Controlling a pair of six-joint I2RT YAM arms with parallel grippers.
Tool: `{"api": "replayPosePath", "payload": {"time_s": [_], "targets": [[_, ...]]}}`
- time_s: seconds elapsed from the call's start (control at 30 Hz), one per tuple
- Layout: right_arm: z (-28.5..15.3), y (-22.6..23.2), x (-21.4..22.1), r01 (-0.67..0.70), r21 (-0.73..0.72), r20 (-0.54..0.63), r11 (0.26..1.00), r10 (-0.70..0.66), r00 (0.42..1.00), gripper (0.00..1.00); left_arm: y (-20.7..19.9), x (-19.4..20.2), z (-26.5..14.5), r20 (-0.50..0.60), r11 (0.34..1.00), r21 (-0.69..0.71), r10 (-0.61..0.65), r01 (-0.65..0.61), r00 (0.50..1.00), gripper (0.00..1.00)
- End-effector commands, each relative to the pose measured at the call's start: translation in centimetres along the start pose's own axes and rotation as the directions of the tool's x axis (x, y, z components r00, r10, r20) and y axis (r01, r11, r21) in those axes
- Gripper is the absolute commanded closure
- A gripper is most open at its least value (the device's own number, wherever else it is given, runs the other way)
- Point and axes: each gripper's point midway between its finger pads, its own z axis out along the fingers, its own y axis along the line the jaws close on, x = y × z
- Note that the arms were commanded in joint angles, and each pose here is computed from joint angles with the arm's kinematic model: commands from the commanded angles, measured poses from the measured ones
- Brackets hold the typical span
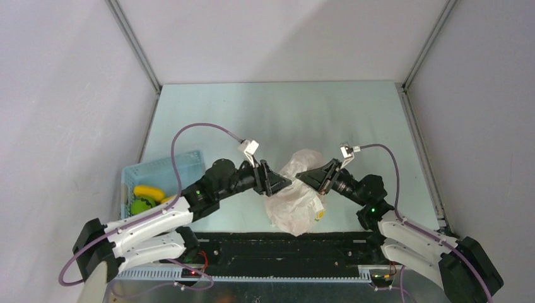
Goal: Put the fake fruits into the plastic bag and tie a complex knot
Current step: Tie the plastic bag at the center of the board.
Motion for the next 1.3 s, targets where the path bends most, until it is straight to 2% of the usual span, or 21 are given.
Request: {"api": "replayPosePath", "payload": {"time_s": [0.0,0.1,0.2,0.27,0.8,0.93,1.17,1.27], "targets": [[-0.1,1.5,-0.9,0.023,-0.066,0.031,0.998,-0.021,0.999,1.00,-3.1,-1.9,-0.7,0.015,0.985,0.114,-0.128,0.126,0.992,0.29],[-0.1,1.8,-0.9,0.026,-0.079,0.032,0.997,-0.023,0.999,1.00,-3.2,-2.3,-0.6,0.002,0.982,0.103,-0.158,0.157,0.987,0.29],[-0.1,1.9,-1.0,0.024,-0.084,0.036,0.996,-0.021,0.999,1.00,-3.1,-2.4,-0.5,-0.010,0.981,0.088,-0.172,0.172,0.985,0.36],[-0.2,2.0,-1.0,0.022,-0.086,0.038,0.996,-0.019,0.999,1.00,-3.4,-2.5,-0.5,-0.014,0.980,0.096,-0.172,0.172,0.985,0.37],[-0.4,3.3,-0.5,-0.013,-0.203,0.012,0.979,0.015,1.000,1.00,-2.5,-2.8,1.5,-0.025,0.957,0.081,-0.278,0.279,0.960,0.36],[-0.4,3.1,-0.5,-0.014,-0.194,0.013,0.981,0.017,1.000,1.00,-3.0,-2.9,1.6,-0.025,0.951,0.116,-0.286,0.287,0.958,0.44],[-0.5,2.9,-0.6,-0.010,-0.179,0.020,0.984,0.013,1.000,1.00,-3.6,-2.9,1.4,-0.028,0.938,0.178,-0.296,0.297,0.955,0.50],[-0.5,2.8,-0.6,-0.010,-0.175,0.020,0.984,0.013,1.000,1.00,-3.4,-2.9,1.2,-0.022,0.939,0.171,-0.300,0.299,0.954,0.56]]}}
